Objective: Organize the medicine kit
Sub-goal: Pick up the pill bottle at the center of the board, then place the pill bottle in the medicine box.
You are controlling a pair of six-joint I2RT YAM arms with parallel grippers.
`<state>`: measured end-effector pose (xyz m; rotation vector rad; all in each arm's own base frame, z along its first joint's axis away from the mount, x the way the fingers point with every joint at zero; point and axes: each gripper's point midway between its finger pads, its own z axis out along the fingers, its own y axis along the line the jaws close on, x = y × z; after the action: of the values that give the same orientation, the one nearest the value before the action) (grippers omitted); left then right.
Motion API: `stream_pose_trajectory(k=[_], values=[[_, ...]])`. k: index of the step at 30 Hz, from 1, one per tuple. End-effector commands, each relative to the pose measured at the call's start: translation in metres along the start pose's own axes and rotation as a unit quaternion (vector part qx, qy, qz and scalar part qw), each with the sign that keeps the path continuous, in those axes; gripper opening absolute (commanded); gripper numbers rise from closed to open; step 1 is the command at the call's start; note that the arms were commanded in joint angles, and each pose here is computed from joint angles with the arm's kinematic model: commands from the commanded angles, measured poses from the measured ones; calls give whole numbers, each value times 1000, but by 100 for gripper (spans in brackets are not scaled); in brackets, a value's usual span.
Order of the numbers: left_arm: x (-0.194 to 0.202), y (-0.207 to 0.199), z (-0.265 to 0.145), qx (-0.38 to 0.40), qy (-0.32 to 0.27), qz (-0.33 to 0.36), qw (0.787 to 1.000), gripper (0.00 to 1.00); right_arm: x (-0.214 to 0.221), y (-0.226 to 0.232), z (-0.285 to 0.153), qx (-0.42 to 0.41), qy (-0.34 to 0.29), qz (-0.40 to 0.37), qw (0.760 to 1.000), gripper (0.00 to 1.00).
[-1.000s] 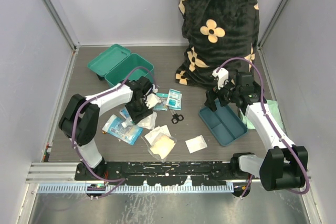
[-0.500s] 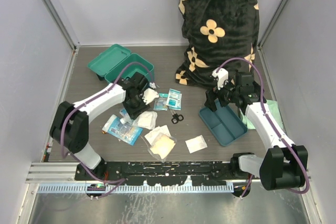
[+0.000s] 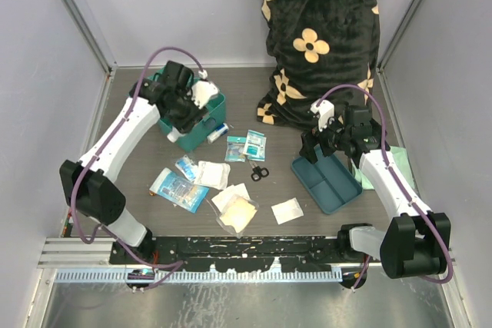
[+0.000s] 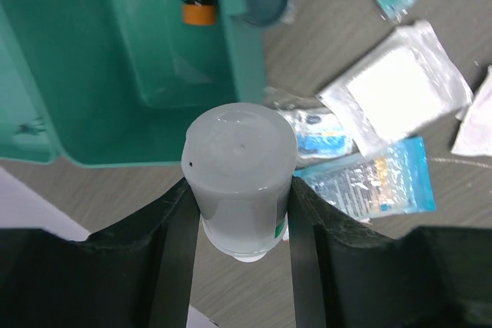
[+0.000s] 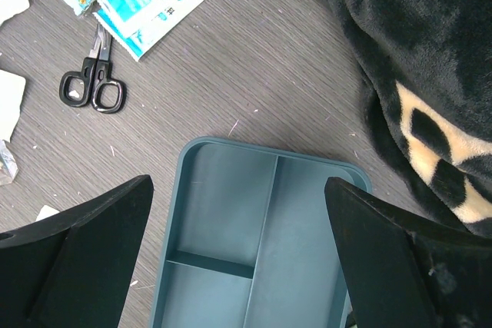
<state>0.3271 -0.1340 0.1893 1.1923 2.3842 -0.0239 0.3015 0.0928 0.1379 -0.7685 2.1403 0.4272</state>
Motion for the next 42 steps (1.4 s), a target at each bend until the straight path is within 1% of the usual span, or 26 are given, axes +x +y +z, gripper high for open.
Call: stream_pose_trajectory(k=[1,5,9,14,18,21,27,34,39,42], values=[[-20,32,-12,-27,-18,-13,999,28,-11,-2,-2,0,-16,-11,1000,100],[-35,57,-4,-40,-20,-33,998,28,-11,-2,-3,2,-16,-12,1000,100],[-49,84,13,-58,-20,-50,997,28,-9,-2,-1,0,-13,-12,1000,100],[-62,111,45,-74,-15,-59,995,28,-9,-3,-1,2,-12,-12,1000,100],[-67,122,77,-76,-10,-61,995,28,-8,-4,-1,4,-9,-12,1000,100],[-69,131,94,-83,-13,-63,994,28,-6,-5,0,5,-8,-12,1000,100],[-76,139,122,-84,-30,-67,994,29,-4,-6,2,6,-2,-10,1000,100],[-82,136,150,-71,-55,-80,993,30,-1,-7,3,7,3,-9,1000,100],[-85,132,160,-62,-76,-84,992,35,0,-8,3,8,5,-9,1000,100],[-84,128,166,-55,-79,-87,992,37,-1,-8,3,9,5,-10,1000,100]])
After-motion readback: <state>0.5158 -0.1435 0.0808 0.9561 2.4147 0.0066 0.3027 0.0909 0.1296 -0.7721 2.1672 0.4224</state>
